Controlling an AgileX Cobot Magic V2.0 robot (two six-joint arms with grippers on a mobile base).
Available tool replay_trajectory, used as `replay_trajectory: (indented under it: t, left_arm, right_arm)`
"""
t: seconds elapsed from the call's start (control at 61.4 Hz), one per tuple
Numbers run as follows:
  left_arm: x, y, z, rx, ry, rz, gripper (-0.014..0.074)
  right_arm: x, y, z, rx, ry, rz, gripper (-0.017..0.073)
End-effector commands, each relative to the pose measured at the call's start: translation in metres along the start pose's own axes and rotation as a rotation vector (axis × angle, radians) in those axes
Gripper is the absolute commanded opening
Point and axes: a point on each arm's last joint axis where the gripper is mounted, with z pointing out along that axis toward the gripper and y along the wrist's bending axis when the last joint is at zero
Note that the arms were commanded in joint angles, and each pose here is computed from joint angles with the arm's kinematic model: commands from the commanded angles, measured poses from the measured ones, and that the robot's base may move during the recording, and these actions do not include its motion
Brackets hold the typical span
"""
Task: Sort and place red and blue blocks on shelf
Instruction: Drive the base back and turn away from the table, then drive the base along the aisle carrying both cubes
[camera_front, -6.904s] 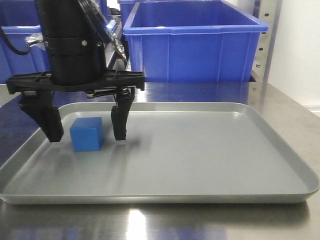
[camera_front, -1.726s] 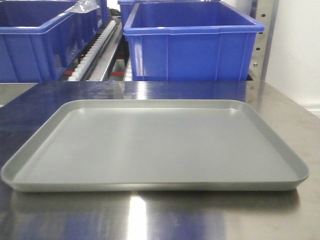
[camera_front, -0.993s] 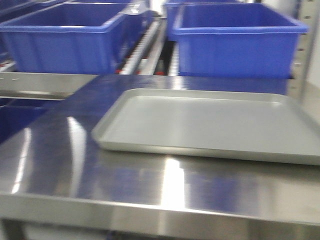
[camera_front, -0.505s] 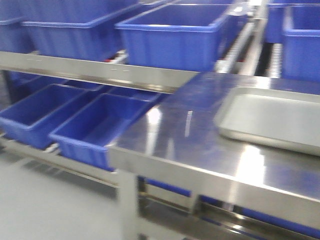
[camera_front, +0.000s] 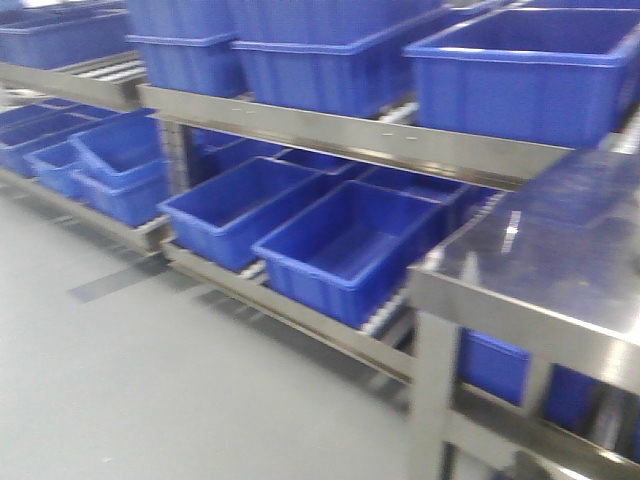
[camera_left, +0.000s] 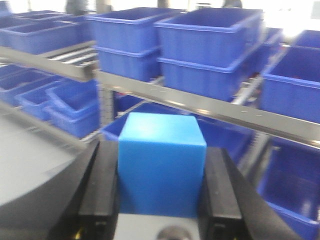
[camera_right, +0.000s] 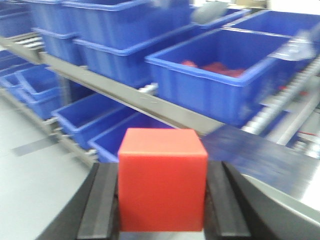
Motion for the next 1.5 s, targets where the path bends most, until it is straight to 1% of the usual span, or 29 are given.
replay_trajectory:
  t: [0.0, 1.482]
  left_arm:
    - [-0.0170, -0.0008, -0.0009, 0.005, -0.108, 0.000, 0.0122]
    - [-0.0170, -0.0008, -0.0009, 0.005, -0.108, 0.000, 0.0122]
  right_arm:
    - [-0.0176, -0.0005, -0.0012, 0.008, -0.114, -0.008, 0.0068]
    - [-0.0176, -0.0005, -0.0012, 0.008, -0.114, -0.008, 0.0068]
